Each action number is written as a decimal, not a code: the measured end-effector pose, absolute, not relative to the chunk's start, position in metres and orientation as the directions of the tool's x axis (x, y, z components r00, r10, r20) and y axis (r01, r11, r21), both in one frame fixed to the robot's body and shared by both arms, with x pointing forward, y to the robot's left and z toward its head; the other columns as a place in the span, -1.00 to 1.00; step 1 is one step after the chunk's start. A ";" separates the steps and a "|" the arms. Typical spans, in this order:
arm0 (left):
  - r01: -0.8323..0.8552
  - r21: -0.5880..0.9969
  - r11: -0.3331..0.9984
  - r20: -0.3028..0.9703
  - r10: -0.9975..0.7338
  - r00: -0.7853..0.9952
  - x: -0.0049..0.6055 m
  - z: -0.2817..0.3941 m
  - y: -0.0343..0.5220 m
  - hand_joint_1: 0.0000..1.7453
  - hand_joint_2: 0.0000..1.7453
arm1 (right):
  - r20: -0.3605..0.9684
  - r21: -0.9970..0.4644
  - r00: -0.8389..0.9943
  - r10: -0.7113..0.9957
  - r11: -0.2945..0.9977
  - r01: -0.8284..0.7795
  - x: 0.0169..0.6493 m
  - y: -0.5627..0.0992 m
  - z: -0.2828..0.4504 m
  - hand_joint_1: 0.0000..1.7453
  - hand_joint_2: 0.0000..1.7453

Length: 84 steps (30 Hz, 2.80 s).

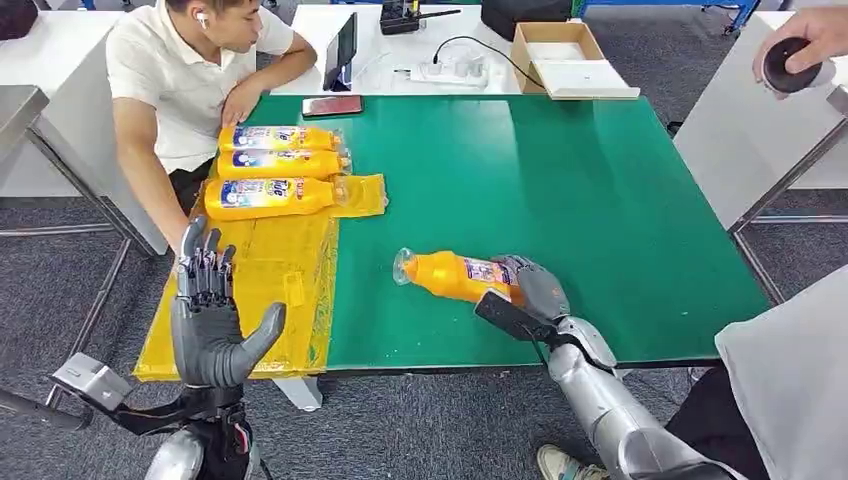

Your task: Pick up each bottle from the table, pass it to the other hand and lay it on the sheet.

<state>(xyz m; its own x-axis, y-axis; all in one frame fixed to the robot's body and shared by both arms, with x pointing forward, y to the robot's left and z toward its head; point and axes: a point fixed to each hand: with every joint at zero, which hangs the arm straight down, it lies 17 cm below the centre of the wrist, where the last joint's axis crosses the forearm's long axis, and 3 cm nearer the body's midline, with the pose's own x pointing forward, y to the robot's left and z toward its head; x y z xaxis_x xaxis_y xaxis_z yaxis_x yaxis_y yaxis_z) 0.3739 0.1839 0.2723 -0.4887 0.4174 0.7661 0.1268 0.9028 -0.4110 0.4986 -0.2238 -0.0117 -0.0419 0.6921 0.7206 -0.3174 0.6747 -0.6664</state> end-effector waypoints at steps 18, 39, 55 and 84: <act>0.112 -0.415 0.903 0.776 0.415 -0.476 0.378 0.266 0.185 -1.00 1.00 | 0.779 -0.615 -0.080 0.622 0.732 -0.293 0.493 -0.210 0.000 1.00 1.00; 0.228 -0.324 0.918 0.936 0.346 -0.061 0.366 0.135 0.076 -1.00 1.00 | 0.860 -0.362 -0.444 0.251 0.913 -0.186 0.450 -0.116 0.147 1.00 1.00; 0.203 -0.326 0.923 0.930 0.352 -0.104 0.368 0.145 0.073 -1.00 1.00 | 0.864 -0.393 -0.452 0.223 0.859 -0.328 0.423 -0.052 0.131 1.00 1.00; 0.151 -0.439 0.886 0.883 0.456 -0.110 0.379 0.158 0.081 1.00 1.00 | 0.882 -0.363 -0.452 0.133 0.803 -0.473 0.378 0.026 0.116 0.90 1.00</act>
<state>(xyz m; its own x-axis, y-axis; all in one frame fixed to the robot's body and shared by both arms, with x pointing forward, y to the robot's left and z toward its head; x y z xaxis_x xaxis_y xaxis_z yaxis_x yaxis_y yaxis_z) 0.3793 0.0814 0.1577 -0.1103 0.4561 0.8831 0.1510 0.8859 -0.4387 0.3781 0.0264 0.1164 -0.4525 0.1325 0.8819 -0.4732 0.8025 -0.3634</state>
